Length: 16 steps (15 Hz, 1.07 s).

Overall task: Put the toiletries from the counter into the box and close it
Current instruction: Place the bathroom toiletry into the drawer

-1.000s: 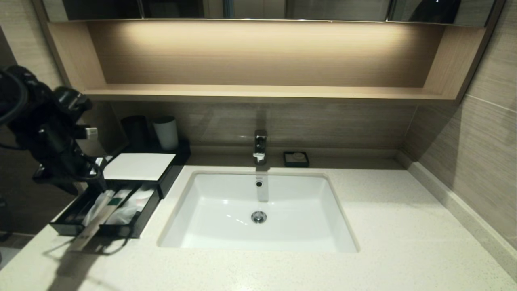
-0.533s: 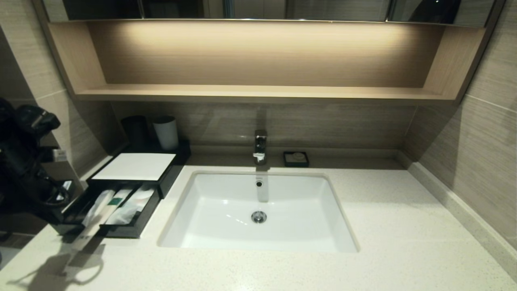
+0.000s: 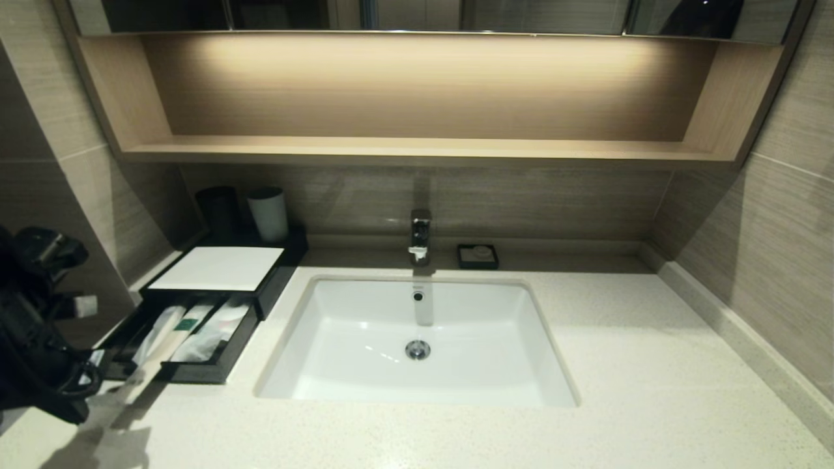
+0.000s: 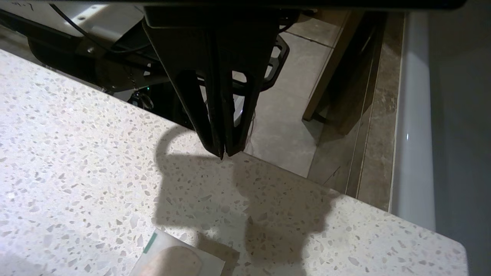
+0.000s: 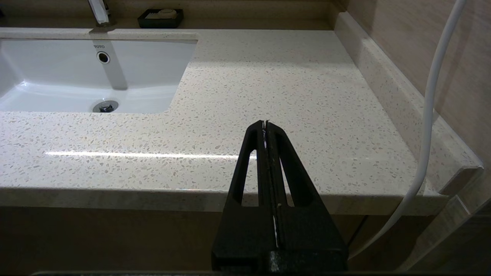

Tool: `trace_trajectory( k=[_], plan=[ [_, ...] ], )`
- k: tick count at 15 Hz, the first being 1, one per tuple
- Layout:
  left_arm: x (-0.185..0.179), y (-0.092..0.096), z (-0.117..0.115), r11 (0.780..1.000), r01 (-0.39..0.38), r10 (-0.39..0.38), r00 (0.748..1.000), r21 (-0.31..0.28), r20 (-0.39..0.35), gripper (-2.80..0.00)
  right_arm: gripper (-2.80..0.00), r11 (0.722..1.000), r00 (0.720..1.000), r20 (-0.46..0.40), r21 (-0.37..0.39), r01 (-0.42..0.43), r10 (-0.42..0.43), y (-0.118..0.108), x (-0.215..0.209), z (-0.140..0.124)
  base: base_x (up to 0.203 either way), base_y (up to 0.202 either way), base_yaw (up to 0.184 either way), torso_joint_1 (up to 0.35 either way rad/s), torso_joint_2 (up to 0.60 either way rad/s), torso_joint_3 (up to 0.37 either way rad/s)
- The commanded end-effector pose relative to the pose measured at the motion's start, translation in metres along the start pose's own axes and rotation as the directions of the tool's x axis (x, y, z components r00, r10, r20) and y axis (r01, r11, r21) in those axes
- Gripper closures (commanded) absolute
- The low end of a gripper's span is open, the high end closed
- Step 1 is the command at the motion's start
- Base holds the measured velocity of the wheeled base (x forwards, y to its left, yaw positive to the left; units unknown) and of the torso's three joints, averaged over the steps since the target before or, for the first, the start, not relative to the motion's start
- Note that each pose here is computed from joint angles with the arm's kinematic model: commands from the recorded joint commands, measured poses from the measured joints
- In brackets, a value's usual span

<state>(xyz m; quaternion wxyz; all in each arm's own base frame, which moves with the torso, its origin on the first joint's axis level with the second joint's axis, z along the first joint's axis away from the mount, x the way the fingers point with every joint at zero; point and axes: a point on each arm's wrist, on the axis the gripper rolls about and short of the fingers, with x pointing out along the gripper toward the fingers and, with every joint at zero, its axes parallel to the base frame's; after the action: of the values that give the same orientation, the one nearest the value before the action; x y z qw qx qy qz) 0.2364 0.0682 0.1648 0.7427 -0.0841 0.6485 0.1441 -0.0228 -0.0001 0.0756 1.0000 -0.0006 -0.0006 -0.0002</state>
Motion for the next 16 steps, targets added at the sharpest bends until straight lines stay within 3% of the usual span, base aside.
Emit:
trace_trajectory(
  k=[1,11,16],
  plan=[
    [0.018,0.000,-0.010,1.000,-0.003,0.003,1.000,0.002,-0.012,0.00,0.00,1.000,1.000,-0.001,0.000,0.000,0.000,0.000,0.000,0.000,0.000,0.000,0.000,0.000,0.00,0.000],
    [0.042,-0.005,0.006,1.000,0.008,-0.008,1.000,0.003,-0.009,0.00,0.00,1.000,1.000,0.000,0.000,0.000,0.000,0.000,0.000,0.000,0.000,0.000,0.000,0.000,0.00,0.000],
    [0.048,-0.010,0.019,1.000,0.010,-0.011,0.999,0.012,0.047,0.00,0.00,1.000,1.000,-0.001,0.000,0.000,0.000,0.000,0.000,0.000,0.000,0.000,0.000,0.000,0.00,0.000]
  ],
)
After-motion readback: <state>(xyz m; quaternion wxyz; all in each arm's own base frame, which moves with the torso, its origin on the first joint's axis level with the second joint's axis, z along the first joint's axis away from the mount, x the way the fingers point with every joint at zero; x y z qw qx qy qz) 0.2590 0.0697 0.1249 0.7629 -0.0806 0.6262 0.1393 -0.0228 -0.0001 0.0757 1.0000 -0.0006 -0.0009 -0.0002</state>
